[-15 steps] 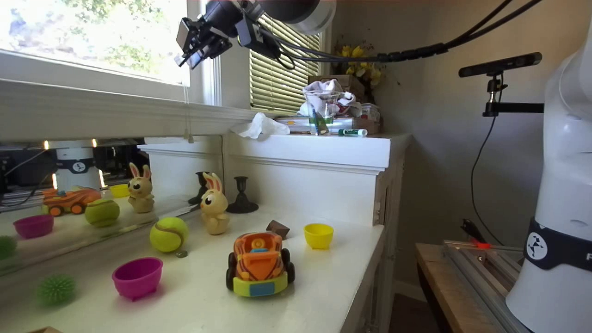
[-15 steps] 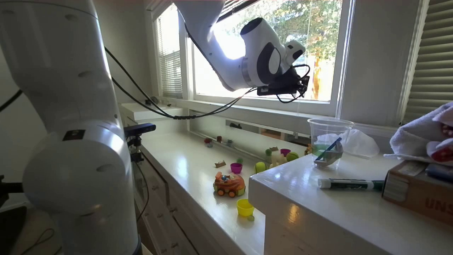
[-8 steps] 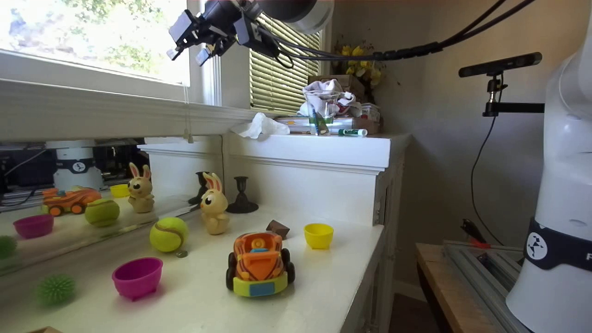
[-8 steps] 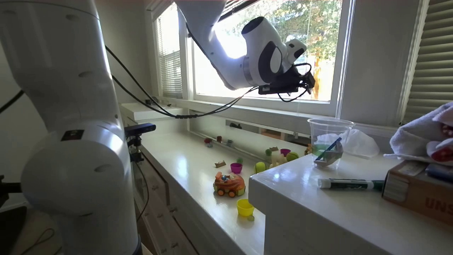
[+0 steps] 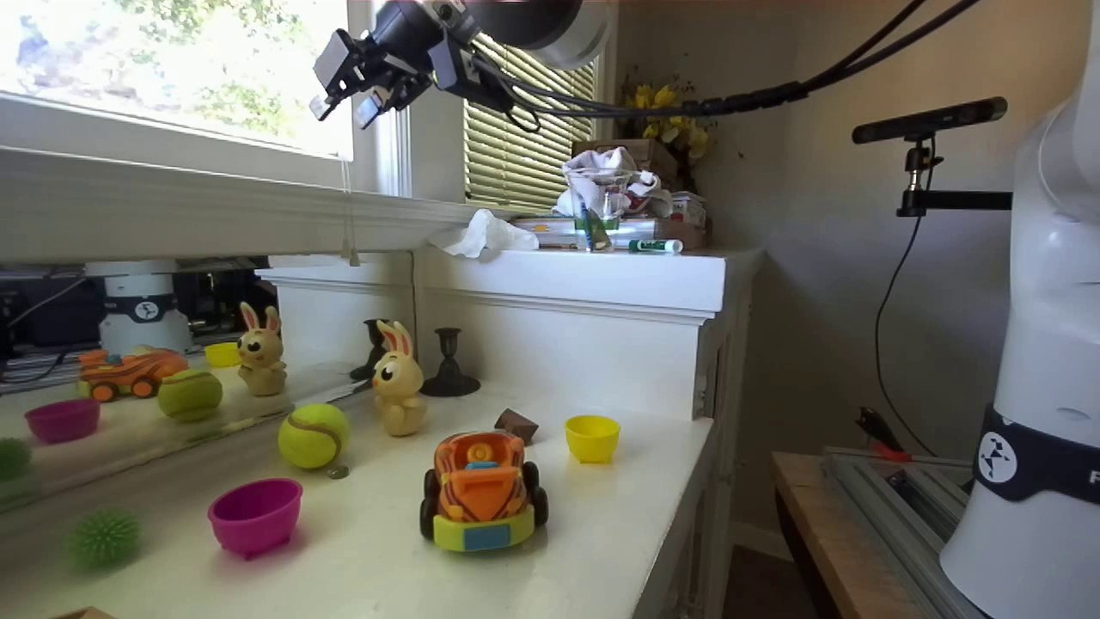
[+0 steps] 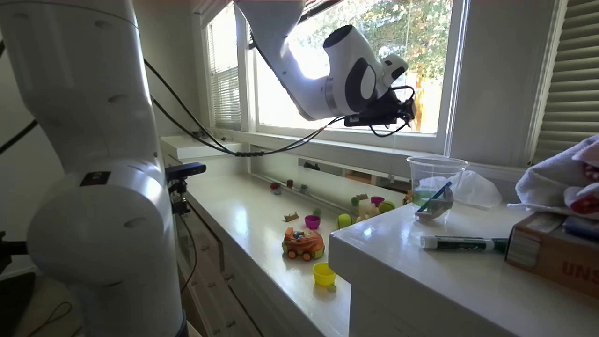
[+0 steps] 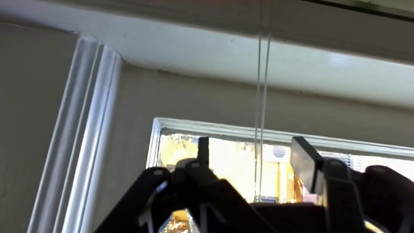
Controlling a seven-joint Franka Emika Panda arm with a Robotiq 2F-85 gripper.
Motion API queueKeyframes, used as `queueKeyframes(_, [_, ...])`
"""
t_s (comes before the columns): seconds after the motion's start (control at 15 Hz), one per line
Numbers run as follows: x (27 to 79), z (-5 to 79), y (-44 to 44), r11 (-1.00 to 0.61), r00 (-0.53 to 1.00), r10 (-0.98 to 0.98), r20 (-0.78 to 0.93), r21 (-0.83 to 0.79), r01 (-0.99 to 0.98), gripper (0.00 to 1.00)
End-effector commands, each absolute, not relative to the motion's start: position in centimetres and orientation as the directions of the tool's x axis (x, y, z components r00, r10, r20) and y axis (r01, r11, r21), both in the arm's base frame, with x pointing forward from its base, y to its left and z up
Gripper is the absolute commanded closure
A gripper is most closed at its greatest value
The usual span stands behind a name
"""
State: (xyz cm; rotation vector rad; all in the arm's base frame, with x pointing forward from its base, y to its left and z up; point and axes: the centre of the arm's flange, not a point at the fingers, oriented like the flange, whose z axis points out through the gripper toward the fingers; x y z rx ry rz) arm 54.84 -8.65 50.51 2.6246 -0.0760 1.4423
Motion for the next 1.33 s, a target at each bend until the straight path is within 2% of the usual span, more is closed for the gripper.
queueKeyframes(0.0, [56.2,50.3,-8.3,-0.988,0.510,0.048,0.859,0.116,-0.102,0.64])
queueKeyframes(0.33, [56.3,50.1,-8.0,-0.990,0.506,0.047,0.861,0.109,-0.094,0.98])
queueKeyframes(0.73, [55.9,50.4,-7.6,-0.991,0.517,0.040,0.855,0.101,-0.090,1.00])
queueKeyframes(1.27, [52.7,52.0,2.8,-0.998,0.575,-0.025,0.817,-0.052,0.031,1.00])
